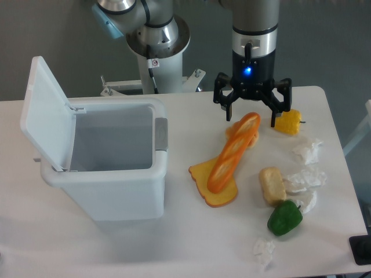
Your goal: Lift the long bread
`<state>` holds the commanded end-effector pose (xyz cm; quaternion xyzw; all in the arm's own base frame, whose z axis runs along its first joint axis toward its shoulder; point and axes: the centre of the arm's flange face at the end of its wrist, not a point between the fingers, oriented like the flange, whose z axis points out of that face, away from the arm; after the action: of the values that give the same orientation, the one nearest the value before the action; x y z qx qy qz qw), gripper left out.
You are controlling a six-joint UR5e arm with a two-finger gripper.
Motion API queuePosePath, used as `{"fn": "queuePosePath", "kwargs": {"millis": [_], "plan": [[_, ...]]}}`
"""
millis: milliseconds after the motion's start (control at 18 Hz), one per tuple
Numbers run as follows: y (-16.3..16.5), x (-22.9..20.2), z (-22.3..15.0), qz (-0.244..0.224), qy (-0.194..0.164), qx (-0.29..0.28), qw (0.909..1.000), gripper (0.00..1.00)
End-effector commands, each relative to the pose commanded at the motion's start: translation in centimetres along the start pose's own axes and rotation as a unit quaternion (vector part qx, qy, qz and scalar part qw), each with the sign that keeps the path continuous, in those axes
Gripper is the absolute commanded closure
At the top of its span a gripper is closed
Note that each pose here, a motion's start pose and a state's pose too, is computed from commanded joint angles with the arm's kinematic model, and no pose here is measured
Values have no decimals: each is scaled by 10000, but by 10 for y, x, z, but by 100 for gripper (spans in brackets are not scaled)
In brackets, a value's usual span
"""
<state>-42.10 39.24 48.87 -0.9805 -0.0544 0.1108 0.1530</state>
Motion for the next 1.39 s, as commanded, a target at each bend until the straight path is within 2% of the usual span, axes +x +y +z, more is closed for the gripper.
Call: {"fn": "queuePosePath", "kwargs": {"millis": [278,611,722,1000,1389], "plan": [[3,1,21,24,-85,75,9999,0],[18,15,42,12,82,-110,9999,0],[31,29,55,-7,234,-222,9995,0],[43,40,63,-44,445,-407,9982,0],[51,35,69,-96,470,-541,9974,0]]}}
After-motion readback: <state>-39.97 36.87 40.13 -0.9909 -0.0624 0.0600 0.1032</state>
